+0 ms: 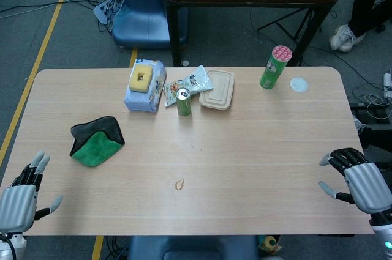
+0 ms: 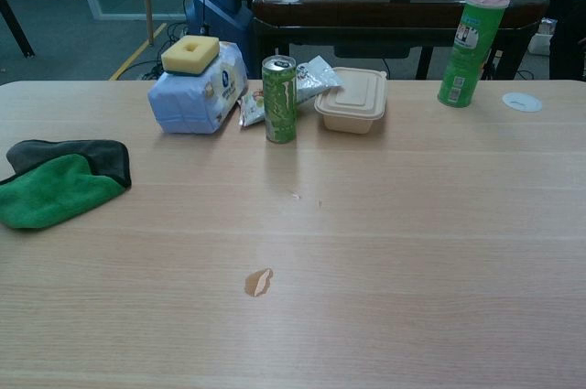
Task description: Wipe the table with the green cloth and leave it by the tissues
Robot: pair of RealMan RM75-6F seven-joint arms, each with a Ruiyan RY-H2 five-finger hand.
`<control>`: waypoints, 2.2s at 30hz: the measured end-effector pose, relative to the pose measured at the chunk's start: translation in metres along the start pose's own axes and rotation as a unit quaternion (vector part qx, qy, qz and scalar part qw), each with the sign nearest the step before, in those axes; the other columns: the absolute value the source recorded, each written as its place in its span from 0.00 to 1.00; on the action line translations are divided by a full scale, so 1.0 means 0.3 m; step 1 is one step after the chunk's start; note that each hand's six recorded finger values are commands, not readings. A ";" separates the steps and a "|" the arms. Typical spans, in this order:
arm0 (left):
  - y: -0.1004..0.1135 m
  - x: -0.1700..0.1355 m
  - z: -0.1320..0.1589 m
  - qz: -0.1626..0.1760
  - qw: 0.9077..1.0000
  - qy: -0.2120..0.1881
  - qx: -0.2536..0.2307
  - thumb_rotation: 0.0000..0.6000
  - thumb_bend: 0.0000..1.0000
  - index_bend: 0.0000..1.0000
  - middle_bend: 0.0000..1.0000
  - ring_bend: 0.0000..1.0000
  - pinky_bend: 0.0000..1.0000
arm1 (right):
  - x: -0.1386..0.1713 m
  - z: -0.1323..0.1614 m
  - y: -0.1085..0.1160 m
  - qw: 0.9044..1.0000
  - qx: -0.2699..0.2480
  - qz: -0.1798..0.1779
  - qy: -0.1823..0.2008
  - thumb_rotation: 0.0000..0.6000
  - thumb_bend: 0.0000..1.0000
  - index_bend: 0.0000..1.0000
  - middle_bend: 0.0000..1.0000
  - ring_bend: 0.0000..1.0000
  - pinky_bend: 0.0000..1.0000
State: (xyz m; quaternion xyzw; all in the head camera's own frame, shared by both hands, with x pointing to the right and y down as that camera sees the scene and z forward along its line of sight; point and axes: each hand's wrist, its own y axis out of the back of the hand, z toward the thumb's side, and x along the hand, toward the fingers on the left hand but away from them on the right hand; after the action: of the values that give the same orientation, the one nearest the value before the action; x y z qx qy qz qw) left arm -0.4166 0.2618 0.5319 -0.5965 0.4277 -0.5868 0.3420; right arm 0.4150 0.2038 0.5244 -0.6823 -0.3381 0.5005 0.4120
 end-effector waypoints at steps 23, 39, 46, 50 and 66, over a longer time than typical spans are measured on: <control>-0.047 0.272 0.150 -0.044 0.995 -0.090 0.006 1.00 0.19 0.11 0.04 0.12 0.30 | -0.012 0.034 0.079 0.999 0.024 -0.024 0.012 1.00 0.30 0.43 0.39 0.28 0.23; -0.240 0.578 0.240 -0.125 0.983 -0.075 0.109 1.00 0.19 0.05 0.04 0.11 0.25 | 0.019 0.030 0.101 0.999 0.031 -0.027 0.002 1.00 0.30 0.43 0.39 0.28 0.23; -0.303 0.672 0.226 -0.144 0.980 -0.036 0.136 1.00 0.19 0.05 0.01 0.03 0.19 | 0.022 0.031 0.103 0.999 0.032 -0.028 0.001 1.00 0.30 0.43 0.39 0.28 0.23; -0.339 0.722 0.215 -0.154 0.976 -0.013 0.155 1.00 0.19 0.05 0.00 0.00 0.05 | 0.022 0.030 0.100 0.999 0.032 -0.026 0.000 1.00 0.30 0.43 0.39 0.28 0.23; -0.448 0.802 0.180 -0.182 0.963 0.022 0.197 1.00 0.19 0.12 0.00 0.01 0.01 | 0.023 0.008 0.091 0.999 0.030 -0.021 -0.009 1.00 0.30 0.43 0.39 0.28 0.23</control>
State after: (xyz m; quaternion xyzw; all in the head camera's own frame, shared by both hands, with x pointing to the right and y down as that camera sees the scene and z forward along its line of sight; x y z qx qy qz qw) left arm -0.3616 0.0910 0.7480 -0.5722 0.1953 -0.7244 0.3311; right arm 0.4160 0.1986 0.4968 -0.6574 -0.3412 0.5080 0.4398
